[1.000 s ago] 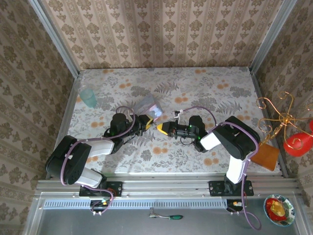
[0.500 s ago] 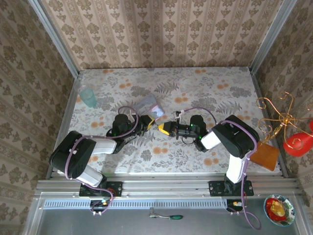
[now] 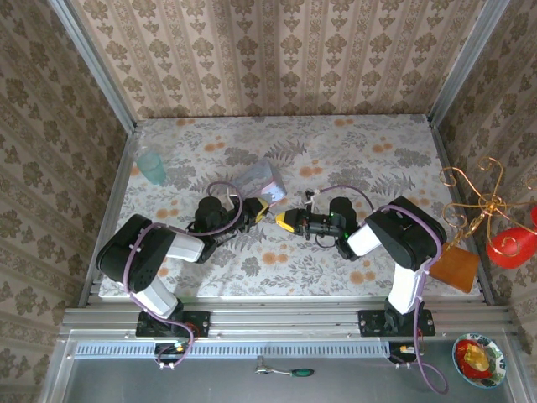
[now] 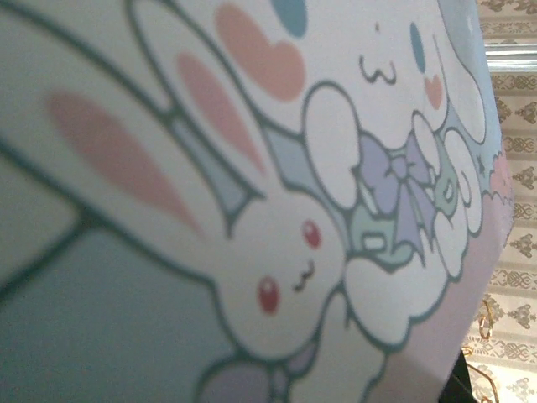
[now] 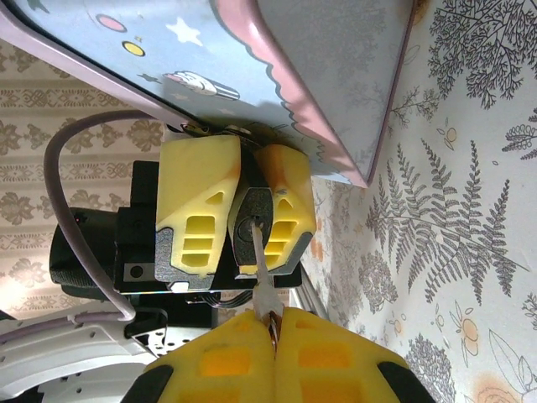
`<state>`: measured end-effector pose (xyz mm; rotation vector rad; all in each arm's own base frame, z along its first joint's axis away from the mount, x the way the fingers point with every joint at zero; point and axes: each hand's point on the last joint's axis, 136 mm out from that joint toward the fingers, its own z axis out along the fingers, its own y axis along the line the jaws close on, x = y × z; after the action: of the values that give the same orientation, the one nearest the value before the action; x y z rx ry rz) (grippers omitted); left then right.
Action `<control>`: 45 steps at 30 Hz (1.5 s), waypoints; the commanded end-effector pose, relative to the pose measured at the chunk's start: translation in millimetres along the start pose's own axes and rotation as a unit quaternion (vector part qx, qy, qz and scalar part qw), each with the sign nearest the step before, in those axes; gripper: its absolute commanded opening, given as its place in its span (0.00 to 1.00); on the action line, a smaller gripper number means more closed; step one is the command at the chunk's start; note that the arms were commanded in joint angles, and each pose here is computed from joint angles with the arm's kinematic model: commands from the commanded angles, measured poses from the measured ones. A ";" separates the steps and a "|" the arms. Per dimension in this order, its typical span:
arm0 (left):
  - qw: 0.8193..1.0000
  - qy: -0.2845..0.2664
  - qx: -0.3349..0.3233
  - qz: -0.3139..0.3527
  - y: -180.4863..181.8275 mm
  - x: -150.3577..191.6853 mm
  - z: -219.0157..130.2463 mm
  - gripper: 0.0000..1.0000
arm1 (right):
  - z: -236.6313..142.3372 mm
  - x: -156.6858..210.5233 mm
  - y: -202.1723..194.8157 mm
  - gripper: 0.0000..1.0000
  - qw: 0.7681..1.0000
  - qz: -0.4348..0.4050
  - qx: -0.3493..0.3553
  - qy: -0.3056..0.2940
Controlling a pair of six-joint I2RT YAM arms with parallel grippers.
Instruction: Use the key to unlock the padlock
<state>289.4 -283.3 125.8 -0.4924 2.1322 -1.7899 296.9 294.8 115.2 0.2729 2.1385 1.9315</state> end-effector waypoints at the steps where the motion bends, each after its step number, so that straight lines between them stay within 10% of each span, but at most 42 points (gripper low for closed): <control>1: 0.992 0.074 0.080 0.063 -46.6 29.5 1.5 0.07 | -7.0 -17.6 -23.5 0.00 0.998 0.031 0.034 -0.033; 45: 0.987 0.134 0.038 0.079 -28.9 47.5 25.3 0.10 | -15.4 -34.6 -13.9 0.00 0.998 0.012 0.035 -0.048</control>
<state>293.4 -302.8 117.3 -0.3588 2.2182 -1.7503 302.0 278.0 103.1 0.3172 2.2251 1.9143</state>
